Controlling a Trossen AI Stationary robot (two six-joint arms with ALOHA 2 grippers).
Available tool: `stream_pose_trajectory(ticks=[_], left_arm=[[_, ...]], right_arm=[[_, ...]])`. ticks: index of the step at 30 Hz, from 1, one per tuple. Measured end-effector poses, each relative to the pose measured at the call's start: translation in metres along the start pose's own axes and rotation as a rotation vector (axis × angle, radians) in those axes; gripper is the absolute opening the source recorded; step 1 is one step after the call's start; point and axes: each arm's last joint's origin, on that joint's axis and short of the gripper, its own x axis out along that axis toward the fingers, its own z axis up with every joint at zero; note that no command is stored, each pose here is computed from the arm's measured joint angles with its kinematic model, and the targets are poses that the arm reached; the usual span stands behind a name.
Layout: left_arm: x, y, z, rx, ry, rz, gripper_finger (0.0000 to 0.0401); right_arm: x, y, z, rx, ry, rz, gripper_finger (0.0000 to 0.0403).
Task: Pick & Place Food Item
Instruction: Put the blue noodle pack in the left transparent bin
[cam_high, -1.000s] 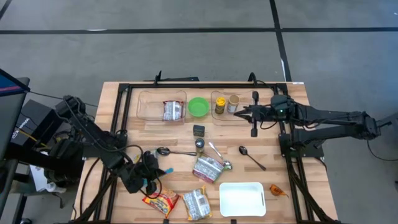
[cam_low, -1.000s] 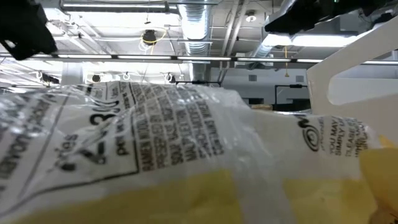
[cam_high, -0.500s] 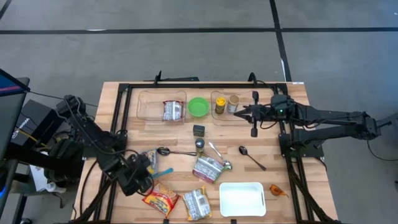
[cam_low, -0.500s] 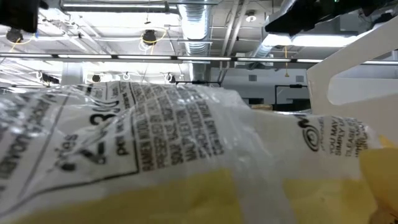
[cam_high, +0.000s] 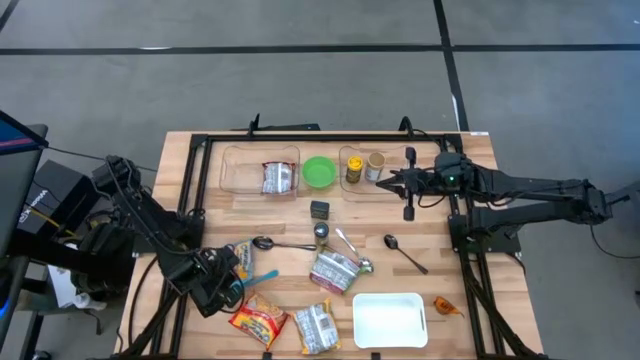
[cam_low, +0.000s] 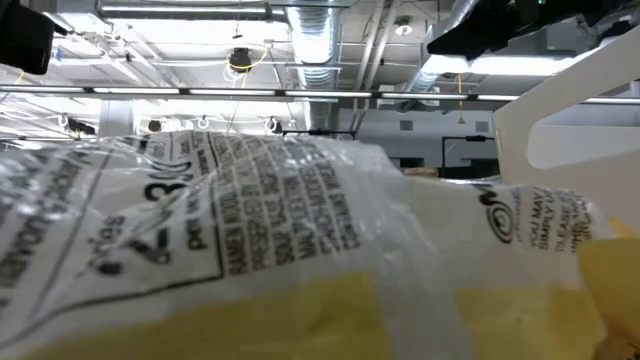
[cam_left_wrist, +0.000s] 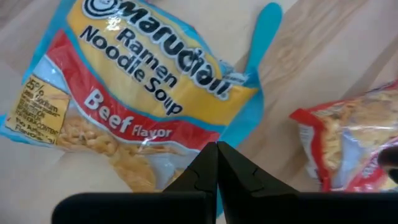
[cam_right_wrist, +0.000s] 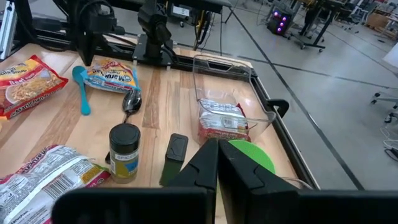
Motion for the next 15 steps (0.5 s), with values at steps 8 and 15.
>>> stream_pose_trajectory(ticks=[8, 15], left_arm=[[-0.0021, 0.0038, 0.0012, 0.01, -0.001, 0.023, 0.0], [-0.0034, 0.0079, 0.0055, 0.005, -0.002, 0.054, 0.0041]], right_arm=[[0.0001, 0.0001, -0.0001, 0.005, 0.001, 0.001, 0.0005], [0.0001, 0.0002, -0.0001, 0.012, 0.001, 0.002, 0.0005]])
